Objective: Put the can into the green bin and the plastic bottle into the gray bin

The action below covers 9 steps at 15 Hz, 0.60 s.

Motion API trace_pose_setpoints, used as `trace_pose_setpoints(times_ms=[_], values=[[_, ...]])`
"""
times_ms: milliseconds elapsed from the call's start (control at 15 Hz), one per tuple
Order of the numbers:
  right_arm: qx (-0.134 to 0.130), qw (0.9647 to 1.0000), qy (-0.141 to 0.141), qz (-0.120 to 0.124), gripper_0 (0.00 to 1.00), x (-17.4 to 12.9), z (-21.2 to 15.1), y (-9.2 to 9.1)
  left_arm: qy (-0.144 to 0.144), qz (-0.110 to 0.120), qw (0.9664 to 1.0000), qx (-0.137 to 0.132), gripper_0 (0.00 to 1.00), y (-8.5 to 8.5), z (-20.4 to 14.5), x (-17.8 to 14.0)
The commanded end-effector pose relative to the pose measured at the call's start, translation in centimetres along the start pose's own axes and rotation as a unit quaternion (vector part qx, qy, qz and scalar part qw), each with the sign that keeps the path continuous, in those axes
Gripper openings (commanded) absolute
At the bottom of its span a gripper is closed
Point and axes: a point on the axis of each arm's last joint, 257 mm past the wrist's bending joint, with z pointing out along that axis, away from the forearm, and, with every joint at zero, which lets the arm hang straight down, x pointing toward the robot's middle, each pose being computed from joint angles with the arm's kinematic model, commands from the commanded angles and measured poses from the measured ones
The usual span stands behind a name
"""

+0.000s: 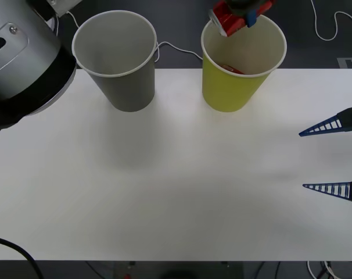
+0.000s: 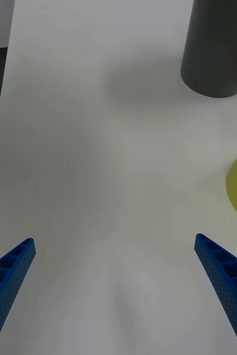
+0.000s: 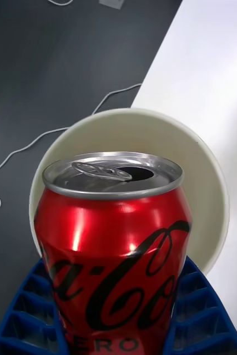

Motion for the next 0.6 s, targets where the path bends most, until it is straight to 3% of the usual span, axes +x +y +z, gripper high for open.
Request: trace_pose_setpoints(times_ms=[67,400,600], values=[[0.000,1.0000,0.000,0.000,1.00,0.0,0.0,0.0,-0.018,0.003,0.9997,-0.017,0.00,-0.2,1.0,-1.9],[0.000,1.0000,0.000,0.000,1.00,0.0,0.0,0.0,-0.048,-0.002,0.9986,-0.022,0.00,-1.0,2.0,-4.1],[0.000,1.0000,0.000,0.000,1.00,0.0,0.0,0.0,-0.049,-0.001,0.9985,-0.023,0.00,-1.1,2.1,-4.2]])
